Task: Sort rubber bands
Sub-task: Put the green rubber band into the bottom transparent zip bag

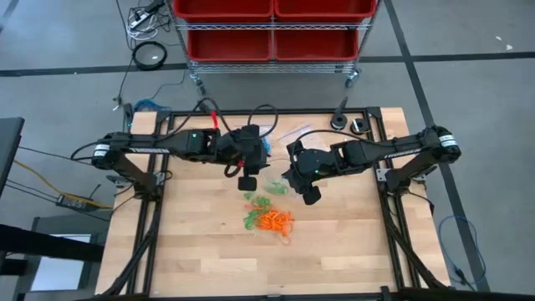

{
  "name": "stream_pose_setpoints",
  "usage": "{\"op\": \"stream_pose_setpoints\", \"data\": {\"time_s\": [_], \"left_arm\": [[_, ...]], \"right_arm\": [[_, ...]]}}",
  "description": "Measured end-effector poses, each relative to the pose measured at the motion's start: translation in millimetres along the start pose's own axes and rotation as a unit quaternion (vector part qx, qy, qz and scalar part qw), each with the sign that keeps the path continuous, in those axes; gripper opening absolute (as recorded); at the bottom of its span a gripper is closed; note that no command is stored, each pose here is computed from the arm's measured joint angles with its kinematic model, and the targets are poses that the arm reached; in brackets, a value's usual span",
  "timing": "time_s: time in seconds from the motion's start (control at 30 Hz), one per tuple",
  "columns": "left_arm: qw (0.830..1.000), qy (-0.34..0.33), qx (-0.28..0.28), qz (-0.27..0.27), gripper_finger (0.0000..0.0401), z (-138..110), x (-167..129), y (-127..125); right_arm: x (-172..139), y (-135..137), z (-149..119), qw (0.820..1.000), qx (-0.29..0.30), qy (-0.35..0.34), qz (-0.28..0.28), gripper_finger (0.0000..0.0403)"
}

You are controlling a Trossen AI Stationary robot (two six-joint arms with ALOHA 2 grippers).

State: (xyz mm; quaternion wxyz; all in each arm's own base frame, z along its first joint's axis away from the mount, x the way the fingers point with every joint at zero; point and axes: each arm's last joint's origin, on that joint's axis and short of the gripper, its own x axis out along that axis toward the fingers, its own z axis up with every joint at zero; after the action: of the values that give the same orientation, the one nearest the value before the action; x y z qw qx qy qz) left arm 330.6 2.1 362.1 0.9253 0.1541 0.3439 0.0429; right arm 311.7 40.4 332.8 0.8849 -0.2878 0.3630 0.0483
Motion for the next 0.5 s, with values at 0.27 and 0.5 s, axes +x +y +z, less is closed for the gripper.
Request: {"op": "stream_pose_setpoints", "data": {"time_s": [0.27,0.5], "left_arm": [[0.989,0.115,0.023,0.087,0.0129,-24.4,-45.7,3.1],[0.991,0.098,-0.084,0.04,0.0129,-58.4,-83.9,-17.9]], "right_arm": [[0.0,0.3,-0.7,1.0,-0.003,0.003,0.002,0.0],[0.1,0.3,-1.4,1.0,-0.006,0.007,0.003,0.0]]}}
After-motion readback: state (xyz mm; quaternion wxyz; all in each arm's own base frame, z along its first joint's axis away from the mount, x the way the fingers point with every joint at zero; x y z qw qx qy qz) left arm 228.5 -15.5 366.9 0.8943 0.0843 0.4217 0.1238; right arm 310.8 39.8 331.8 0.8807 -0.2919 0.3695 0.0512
